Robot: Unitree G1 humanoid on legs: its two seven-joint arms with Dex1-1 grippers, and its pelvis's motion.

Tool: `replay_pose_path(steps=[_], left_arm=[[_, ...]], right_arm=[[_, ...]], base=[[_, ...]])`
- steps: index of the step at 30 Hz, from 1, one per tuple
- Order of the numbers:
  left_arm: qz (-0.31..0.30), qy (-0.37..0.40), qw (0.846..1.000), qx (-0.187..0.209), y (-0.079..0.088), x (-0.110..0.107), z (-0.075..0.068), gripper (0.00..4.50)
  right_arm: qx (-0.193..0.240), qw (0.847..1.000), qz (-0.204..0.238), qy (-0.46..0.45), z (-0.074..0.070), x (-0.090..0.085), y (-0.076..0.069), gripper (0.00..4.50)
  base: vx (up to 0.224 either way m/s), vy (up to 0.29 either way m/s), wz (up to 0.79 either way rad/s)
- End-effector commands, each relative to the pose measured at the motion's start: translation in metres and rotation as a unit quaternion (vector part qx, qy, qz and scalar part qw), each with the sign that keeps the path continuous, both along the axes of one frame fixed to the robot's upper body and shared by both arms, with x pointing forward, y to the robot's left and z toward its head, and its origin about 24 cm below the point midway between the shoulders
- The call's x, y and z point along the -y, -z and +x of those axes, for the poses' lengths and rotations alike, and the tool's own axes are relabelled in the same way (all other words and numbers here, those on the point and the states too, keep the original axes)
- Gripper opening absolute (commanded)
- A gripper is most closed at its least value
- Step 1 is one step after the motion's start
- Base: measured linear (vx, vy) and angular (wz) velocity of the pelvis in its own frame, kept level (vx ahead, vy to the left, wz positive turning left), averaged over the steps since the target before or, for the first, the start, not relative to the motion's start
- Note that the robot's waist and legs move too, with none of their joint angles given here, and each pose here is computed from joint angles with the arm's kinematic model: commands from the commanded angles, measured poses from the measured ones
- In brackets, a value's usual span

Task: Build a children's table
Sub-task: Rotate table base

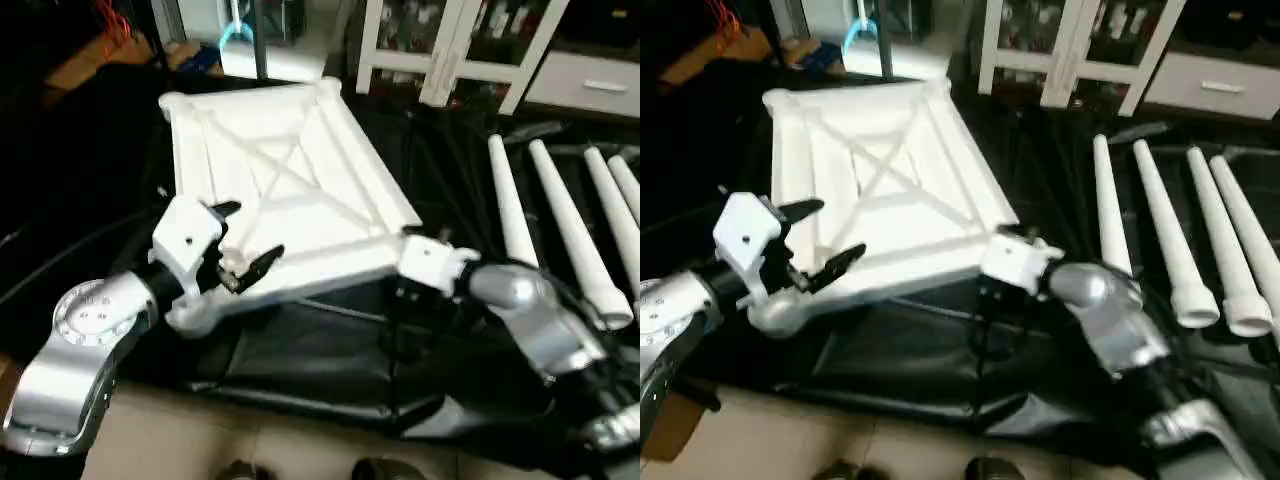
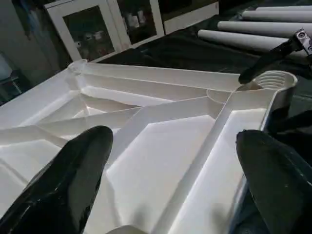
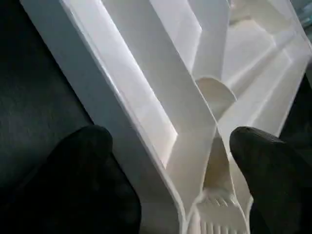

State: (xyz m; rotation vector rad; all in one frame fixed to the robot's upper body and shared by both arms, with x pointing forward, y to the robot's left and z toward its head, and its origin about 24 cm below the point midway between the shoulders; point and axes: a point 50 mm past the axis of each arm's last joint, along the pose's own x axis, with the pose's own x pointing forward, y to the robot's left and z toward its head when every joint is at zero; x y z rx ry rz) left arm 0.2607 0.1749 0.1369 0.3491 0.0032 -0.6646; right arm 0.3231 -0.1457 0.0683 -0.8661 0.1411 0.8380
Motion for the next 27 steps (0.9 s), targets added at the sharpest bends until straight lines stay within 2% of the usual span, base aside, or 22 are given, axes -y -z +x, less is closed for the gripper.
replay_pose_path(steps=[1,3,4,6,10,13,16,17,18,23,25,26,27], left_arm=[[0.007,-0.002,1.0,0.001,-0.001,0.003,0.0,4.5],[0.016,-0.01,1.0,-0.003,0.003,0.002,-0.001,4.5],[0.017,-0.011,1.0,-0.004,0.004,0.002,-0.001,4.5],[0.031,-0.023,0.999,-0.009,0.009,0.003,0.001,4.5],[0.037,-0.03,0.999,-0.012,0.015,0.013,0.012,4.5],[-0.001,0.062,0.996,-0.063,0.023,0.044,0.013,4.5],[-0.004,0.092,0.992,-0.089,0.029,0.055,0.016,4.5],[0.012,0.105,0.989,-0.104,0.036,0.063,0.022,4.5],[0.025,0.109,0.988,-0.11,0.041,0.067,0.026,4.5],[0.051,0.154,0.976,-0.148,0.055,0.084,0.03,4.5],[0.059,0.153,0.975,-0.147,0.056,0.086,0.032,4.5],[0.078,0.133,0.978,-0.138,0.06,0.087,0.041,4.5],[0.078,0.133,0.978,-0.138,0.06,0.087,0.041,4.5]], right_arm=[[-0.003,0.999,0.049,-0.015,-0.003,-0.009,-0.009,4.48],[-0.018,0.994,0.101,-0.027,-0.012,-0.011,-0.02,4.48],[-0.02,0.994,0.106,-0.029,-0.013,-0.011,-0.021,4.48],[-0.022,0.988,0.147,-0.035,-0.02,-0.007,-0.036,4.48],[0.006,0.988,0.155,-0.012,-0.022,0.012,-0.055,4.48],[0.055,0.989,0.127,0.057,-0.019,0.041,-0.07,4.48],[0.066,0.987,0.108,0.097,-0.018,0.058,-0.073,4.48],[0.057,0.987,0.092,0.119,-0.024,0.071,-0.071,4.48],[0.049,0.987,0.084,0.127,-0.028,0.077,-0.069,4.48],[0.016,0.989,0.068,0.131,-0.047,0.083,-0.058,4.48],[0.013,0.989,0.069,0.132,-0.049,0.083,-0.057,4.48],[0.016,0.985,0.08,0.151,-0.052,0.084,-0.057,4.48],[0.016,0.985,0.08,0.151,-0.052,0.084,-0.057,4.48]], base=[[0.0,0.0,0.0],[0.0,0.0,0.0],[0.0,0.0,0.0],[0.0,0.0,0.0],[0.0,0.0,0.0],[0.0,0.0,0.0],[0.0,0.0,0.0],[0.0,0.0,0.0],[0.0,0.0,0.0],[0.0,0.0,0.0],[0.0,0.0,0.0],[0.0,0.0,0.0],[0.0,0.0,0.0]])
